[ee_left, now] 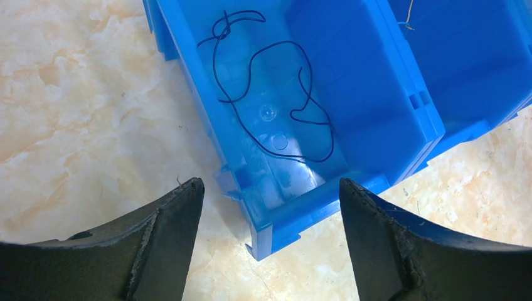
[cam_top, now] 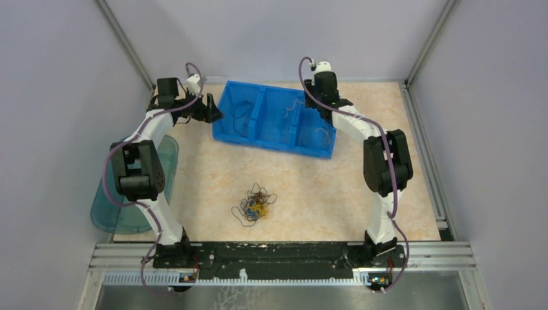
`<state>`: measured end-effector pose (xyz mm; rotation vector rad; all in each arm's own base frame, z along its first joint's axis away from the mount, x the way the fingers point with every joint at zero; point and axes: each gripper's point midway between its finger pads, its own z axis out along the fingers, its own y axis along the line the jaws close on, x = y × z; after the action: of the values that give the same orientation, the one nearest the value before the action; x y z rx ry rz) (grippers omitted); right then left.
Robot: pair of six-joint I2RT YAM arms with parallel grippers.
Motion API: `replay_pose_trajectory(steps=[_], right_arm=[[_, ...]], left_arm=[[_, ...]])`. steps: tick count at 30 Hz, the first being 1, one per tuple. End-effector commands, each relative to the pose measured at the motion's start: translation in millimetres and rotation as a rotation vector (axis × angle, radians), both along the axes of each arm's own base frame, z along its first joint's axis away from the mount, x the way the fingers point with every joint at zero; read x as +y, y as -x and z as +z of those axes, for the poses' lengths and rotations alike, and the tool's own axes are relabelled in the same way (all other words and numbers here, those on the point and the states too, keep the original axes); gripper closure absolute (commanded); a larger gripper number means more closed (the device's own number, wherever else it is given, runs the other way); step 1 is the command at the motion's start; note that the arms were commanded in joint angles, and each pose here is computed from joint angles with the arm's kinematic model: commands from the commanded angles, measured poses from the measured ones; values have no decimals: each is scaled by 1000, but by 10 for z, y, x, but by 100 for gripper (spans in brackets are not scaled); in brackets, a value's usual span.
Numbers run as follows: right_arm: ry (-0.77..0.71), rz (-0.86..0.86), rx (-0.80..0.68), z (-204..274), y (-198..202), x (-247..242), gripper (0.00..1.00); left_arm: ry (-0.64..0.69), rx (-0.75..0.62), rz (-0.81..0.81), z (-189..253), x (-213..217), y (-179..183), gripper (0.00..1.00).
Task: Untangle the cables
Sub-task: Adjust the cable in the bin.
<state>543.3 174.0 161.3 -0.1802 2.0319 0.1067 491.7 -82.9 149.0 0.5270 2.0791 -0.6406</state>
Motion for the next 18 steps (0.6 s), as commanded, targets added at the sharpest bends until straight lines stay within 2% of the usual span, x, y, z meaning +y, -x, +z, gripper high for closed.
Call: replay_pose_trajectory(steps=[1, 7, 18], right_arm=[[-163, -122, -96, 415, -145, 37, 52], [-258, -260, -67, 233, -253, -16, 52], [-417, -332, -39, -37, -445, 129, 55]], left_arm=[[20, -50, -14, 188, -19, 19, 16], [16, -56, -12, 188, 10, 17, 16], [18, -59, -18, 179, 30, 6, 15]])
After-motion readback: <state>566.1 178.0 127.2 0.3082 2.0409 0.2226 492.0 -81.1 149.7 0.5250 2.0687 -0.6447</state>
